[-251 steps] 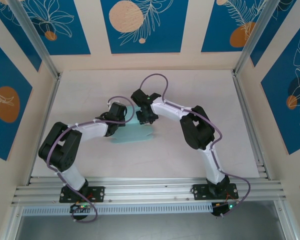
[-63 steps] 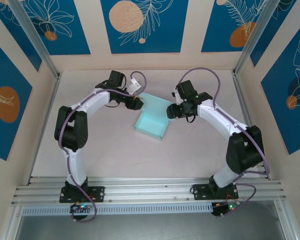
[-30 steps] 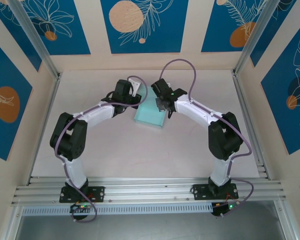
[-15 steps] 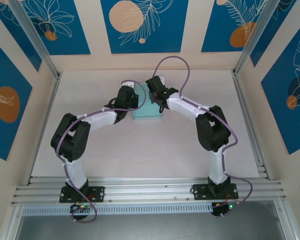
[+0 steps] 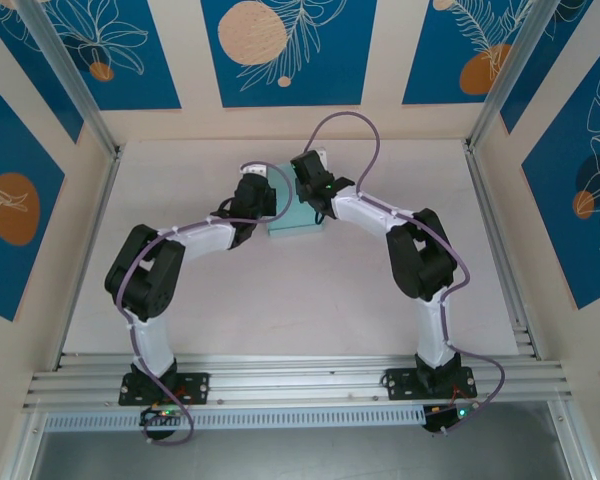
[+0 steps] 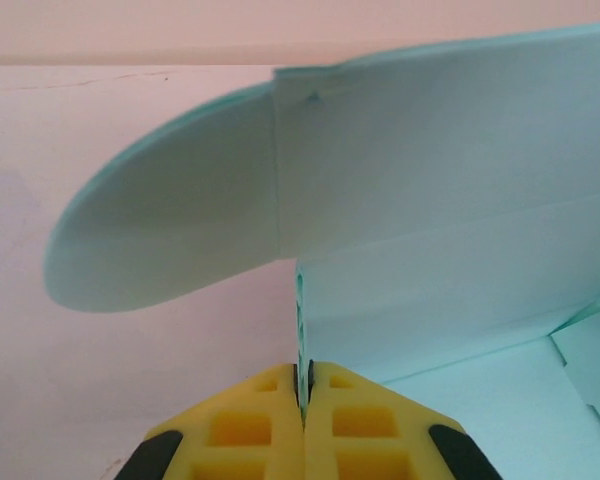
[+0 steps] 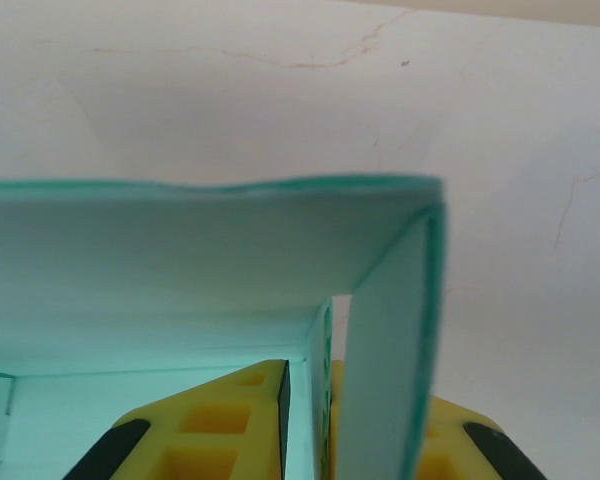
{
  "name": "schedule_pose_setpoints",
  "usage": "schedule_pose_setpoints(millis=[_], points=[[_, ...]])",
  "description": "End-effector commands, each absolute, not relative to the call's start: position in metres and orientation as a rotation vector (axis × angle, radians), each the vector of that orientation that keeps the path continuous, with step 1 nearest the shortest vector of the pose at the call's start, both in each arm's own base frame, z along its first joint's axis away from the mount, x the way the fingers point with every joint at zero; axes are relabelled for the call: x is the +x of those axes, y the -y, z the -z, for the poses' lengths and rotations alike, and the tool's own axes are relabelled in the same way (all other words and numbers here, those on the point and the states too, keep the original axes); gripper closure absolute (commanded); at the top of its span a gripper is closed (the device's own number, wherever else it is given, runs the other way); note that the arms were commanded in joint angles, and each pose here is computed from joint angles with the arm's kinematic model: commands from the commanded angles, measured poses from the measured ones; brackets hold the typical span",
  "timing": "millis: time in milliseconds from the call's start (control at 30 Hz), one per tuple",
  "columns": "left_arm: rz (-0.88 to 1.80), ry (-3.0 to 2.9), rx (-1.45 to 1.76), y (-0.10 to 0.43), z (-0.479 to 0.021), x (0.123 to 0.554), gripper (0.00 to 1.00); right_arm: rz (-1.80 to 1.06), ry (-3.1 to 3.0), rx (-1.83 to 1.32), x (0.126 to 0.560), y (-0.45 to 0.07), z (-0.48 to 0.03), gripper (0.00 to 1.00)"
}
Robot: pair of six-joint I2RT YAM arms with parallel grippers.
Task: Fold the paper box
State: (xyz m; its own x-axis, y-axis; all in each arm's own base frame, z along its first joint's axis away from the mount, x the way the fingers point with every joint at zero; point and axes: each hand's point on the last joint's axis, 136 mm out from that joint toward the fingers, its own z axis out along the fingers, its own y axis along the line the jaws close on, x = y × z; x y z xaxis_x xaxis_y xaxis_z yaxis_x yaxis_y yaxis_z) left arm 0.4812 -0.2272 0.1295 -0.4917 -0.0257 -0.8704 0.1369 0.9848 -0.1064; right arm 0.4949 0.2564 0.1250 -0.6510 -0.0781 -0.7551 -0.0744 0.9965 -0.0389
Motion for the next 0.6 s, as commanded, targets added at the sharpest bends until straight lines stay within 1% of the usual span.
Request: schedule_pose_setpoints(millis=[0,200,567], points=[[0.406,-2.064,0.149,0.279,-0.138,0.463,0.97,-0.229,-2.267,-0.199,0.473,-0.317,-0.124,0.82],[0.473,-2.133,0.08,0.279,-0.134,0.453,0.97,-0.223,-2.282,-0.194,0.463,-0.313,-0.118,0.82],[0.594,-2.191,-0.022,0.272,-0.106,0.422,0.97,-0.18,-2.286,-0.195,0.431,-0.307,-0.109,0.82]])
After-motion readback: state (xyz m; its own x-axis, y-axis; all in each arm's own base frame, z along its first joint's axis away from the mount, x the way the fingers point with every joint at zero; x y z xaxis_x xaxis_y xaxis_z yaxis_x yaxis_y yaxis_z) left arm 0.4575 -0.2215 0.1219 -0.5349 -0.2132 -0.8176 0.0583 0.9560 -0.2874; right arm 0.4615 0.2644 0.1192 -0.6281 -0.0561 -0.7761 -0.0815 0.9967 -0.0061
